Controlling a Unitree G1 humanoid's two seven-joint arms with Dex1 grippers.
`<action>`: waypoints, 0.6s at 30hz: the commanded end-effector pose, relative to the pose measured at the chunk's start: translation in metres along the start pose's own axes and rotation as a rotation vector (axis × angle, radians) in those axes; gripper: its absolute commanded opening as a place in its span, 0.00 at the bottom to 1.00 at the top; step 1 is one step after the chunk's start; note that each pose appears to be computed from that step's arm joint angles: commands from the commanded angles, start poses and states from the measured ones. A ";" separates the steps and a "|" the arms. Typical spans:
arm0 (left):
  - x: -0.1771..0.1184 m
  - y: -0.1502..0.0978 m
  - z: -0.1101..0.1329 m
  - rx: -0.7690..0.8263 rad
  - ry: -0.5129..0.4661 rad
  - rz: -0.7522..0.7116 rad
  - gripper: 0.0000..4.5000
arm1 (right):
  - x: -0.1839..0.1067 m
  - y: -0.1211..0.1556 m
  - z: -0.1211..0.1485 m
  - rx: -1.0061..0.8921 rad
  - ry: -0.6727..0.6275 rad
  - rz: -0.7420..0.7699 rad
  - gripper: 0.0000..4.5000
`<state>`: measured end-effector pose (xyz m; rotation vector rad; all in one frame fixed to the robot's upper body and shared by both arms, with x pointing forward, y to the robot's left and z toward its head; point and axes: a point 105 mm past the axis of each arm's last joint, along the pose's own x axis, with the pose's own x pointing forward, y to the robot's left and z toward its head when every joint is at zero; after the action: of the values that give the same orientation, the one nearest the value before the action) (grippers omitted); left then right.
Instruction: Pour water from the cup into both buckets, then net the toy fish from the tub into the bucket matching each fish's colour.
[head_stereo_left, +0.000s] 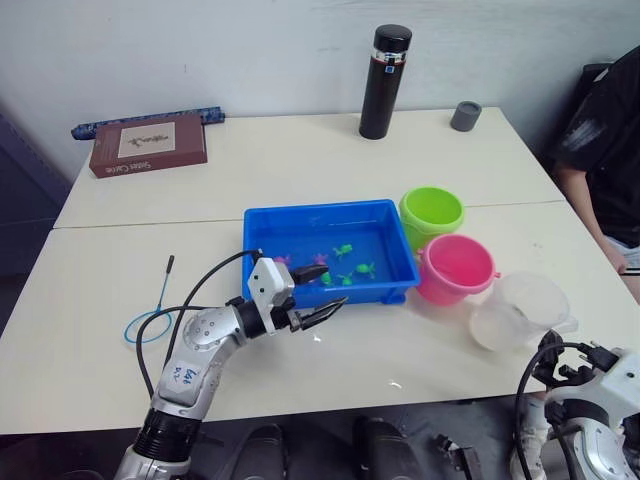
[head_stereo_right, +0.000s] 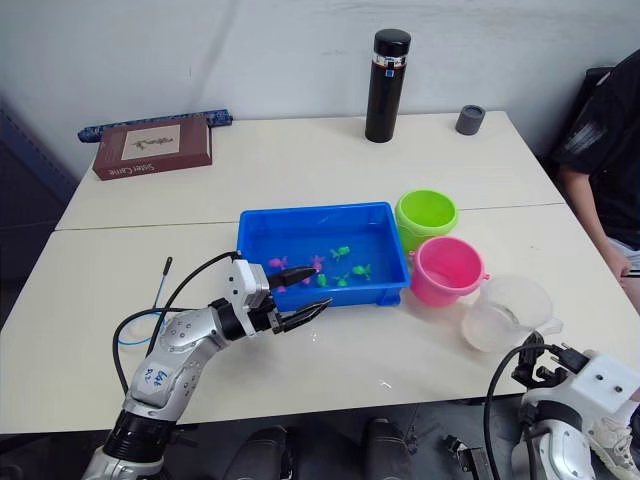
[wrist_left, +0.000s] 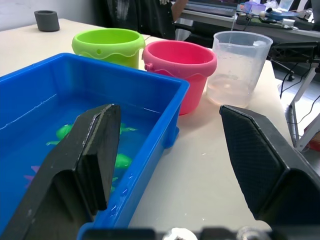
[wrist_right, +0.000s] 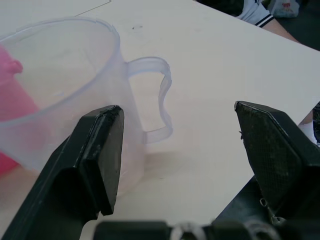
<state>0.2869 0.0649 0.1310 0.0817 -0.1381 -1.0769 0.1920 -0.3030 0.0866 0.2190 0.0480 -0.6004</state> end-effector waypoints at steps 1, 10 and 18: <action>0.002 -0.005 0.014 0.038 -0.047 -0.009 0.77 | 0.000 -0.001 0.009 -0.003 -0.031 0.002 0.84; 0.002 -0.006 0.014 0.037 -0.048 -0.011 0.77 | 0.000 -0.005 0.004 -0.007 -0.014 -0.005 0.84; 0.002 -0.005 0.014 0.042 -0.044 -0.011 0.77 | 0.008 -0.009 -0.004 -0.011 0.003 -0.010 0.84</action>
<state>0.2864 0.0633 0.1320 0.0798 -0.1433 -1.0772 0.1951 -0.3062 0.0690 0.2386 0.0995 -0.5989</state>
